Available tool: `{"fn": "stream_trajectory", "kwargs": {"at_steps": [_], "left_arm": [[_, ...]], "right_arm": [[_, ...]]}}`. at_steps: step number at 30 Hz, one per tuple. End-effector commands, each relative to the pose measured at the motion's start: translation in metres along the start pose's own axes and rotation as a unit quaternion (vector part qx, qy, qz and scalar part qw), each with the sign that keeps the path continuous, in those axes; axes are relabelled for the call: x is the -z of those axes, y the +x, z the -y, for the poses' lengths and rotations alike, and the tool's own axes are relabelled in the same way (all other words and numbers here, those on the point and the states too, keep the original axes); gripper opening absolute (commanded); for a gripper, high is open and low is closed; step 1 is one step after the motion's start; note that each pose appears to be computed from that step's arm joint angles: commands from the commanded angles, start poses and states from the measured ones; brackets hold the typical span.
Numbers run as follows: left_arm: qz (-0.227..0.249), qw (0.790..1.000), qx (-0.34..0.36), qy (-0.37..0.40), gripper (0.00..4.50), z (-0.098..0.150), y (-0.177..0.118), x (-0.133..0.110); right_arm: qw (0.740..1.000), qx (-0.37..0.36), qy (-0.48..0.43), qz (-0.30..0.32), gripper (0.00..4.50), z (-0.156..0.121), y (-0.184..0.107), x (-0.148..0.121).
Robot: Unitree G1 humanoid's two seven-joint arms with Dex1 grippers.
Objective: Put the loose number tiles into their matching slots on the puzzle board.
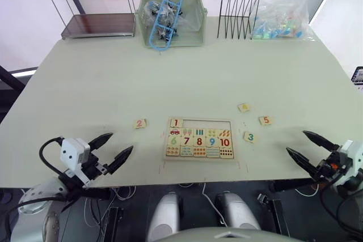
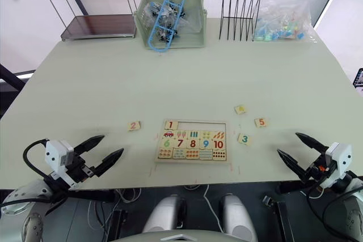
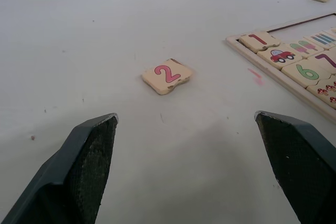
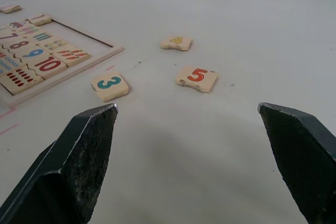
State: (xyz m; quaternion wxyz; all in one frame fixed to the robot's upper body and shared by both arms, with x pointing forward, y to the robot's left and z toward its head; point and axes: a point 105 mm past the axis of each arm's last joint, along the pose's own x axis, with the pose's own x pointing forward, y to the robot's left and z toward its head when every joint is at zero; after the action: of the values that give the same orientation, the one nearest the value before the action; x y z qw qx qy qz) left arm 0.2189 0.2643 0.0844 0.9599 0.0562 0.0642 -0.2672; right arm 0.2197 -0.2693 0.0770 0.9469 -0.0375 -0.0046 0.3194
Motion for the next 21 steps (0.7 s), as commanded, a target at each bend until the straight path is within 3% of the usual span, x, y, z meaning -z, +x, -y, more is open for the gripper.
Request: {"fn": "stream_trajectory", "kwargs": {"at_steps": [1,13,21], "left_arm": [[0.008,1.000,0.002,0.017,4.44,-0.001,-0.002,-0.008],[0.004,0.999,0.019,0.038,4.44,-0.005,-0.001,-0.017],[-0.015,0.995,0.073,0.067,4.44,-0.012,0.005,-0.018]], "right_arm": [[1.000,0.000,-0.015,0.011,4.50,0.001,-0.003,-0.005],[0.999,-0.023,-0.011,0.028,4.50,0.001,-0.002,-0.009],[0.990,-0.128,-0.001,0.063,4.50,-0.016,0.005,-0.030]]}}
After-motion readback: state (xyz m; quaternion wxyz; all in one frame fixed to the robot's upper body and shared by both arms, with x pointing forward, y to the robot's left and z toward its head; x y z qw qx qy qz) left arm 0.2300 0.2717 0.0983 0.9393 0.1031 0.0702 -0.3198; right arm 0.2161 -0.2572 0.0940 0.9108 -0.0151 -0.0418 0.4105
